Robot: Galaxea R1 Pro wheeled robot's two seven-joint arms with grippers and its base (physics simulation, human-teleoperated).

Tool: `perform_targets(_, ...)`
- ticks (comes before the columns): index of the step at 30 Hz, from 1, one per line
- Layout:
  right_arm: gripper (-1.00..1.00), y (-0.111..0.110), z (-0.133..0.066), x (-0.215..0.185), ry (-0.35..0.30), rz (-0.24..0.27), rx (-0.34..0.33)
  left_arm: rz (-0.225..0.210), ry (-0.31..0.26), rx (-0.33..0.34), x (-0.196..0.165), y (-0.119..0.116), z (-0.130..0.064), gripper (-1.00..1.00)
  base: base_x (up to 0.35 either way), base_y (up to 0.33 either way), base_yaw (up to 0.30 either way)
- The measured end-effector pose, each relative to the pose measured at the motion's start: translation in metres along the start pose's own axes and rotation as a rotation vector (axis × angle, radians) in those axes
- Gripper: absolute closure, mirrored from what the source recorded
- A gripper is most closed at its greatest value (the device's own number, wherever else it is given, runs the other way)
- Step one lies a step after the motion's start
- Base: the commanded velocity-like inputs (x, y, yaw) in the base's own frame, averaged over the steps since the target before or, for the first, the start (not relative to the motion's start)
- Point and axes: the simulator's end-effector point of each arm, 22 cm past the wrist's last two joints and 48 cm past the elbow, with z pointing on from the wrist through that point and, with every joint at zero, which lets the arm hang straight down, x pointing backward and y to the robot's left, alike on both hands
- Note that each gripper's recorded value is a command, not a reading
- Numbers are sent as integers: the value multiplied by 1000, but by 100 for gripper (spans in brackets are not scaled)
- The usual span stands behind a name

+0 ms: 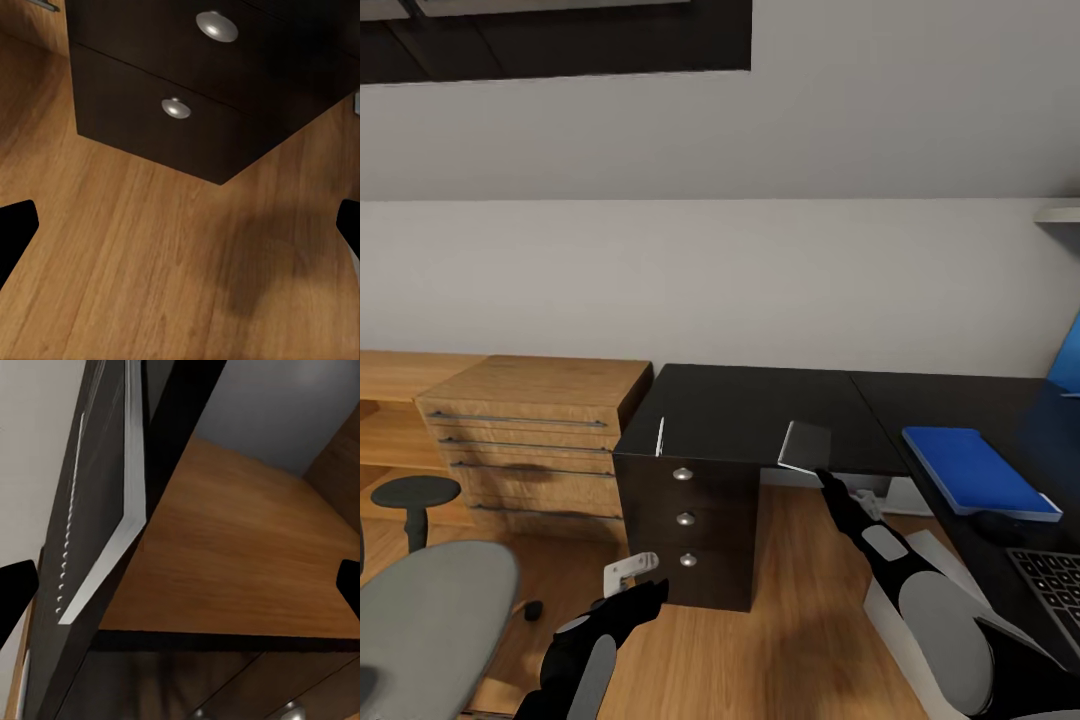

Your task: In the bedroom, organize the workspace by keeping the computer under the desk, ensuring the monitor is on the desk, placing the keyboard on the desk next to the monitor, placing the mouse on the desk next to the keyboard, moving the folder from the swivel chair onto the desk next to the mouse, stacking the notebook on top of the folder with the pen on top of the notebook, and positioning the swivel chair next to the desk.

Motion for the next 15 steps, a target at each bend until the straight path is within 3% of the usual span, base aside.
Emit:
perform_targets(11, -100, 2, 1, 4, 4, 4, -5, -1, 1, -3, 0, 2, 0, -100, 1, 0, 0)
perform_targets(15, -100, 3, 1, 7, 6, 7, -7, 0, 0, -3, 0, 3, 0, -100, 127, 66, 0)
